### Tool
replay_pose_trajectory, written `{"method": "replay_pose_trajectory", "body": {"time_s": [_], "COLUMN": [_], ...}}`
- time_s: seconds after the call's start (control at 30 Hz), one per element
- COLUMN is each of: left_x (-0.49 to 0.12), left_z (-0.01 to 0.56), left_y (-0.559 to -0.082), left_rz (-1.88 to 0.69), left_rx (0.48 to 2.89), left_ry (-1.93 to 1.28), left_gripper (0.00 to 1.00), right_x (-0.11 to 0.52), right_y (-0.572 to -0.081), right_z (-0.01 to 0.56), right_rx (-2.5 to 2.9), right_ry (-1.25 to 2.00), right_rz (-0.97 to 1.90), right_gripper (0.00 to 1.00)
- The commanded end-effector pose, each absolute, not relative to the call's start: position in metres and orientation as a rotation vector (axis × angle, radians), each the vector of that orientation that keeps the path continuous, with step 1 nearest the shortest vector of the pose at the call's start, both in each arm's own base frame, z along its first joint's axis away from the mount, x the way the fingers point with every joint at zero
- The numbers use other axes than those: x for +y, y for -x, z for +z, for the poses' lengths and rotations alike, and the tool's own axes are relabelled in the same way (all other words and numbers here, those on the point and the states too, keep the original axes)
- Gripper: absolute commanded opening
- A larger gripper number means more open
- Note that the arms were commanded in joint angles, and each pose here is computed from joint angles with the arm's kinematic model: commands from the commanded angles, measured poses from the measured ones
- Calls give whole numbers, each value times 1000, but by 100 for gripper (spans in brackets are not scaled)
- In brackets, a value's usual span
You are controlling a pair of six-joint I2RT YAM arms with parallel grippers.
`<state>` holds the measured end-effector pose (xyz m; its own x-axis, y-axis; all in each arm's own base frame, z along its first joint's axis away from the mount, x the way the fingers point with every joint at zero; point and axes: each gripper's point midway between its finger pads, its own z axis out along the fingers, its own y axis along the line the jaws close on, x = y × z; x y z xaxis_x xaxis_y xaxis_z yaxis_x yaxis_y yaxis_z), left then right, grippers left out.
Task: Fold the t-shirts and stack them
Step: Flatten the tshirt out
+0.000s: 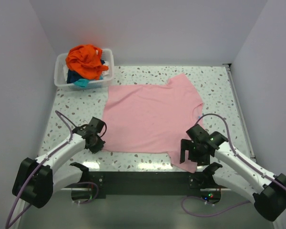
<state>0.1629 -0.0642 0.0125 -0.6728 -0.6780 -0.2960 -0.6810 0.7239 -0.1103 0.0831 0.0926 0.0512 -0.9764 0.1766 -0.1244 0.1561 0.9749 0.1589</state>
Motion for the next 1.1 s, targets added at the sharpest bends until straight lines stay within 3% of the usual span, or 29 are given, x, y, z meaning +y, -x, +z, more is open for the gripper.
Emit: {"method": "replay_pose_trajectory", "body": {"time_s": [0.0, 0.17, 0.2, 0.83, 0.9, 0.93, 1.07], "left_x": [-60, -60, -60, -64, -63, -63, -65], "left_z": [14, 16, 16, 11, 11, 11, 13], "left_y": [-162, -159, -159, -150, -149, -147, -145], "left_rz": [16, 7, 4, -20, -20, -19, -44], "left_rx": [2599, 2596, 2593, 2625, 2625, 2627, 2623], "left_ry": [1050, 1058, 1060, 1075, 1084, 1087, 1107], "left_gripper": [0, 0, 0, 0, 0, 0, 0], "right_x": [92, 103, 105, 106, 104, 102, 96], "right_y": [-76, -65, -63, -74, -75, -76, -77], "right_z": [60, 49, 44, 2, 5, 7, 20], "right_rx": [2997, 3042, 3059, 3048, 3038, 3034, 3007], "right_ry": [-230, -38, -10, 13, 10, 6, -21], "right_rz": [123, 72, 57, -28, -42, -60, -80], "right_gripper": [92, 88, 83, 47, 36, 23, 1]}}
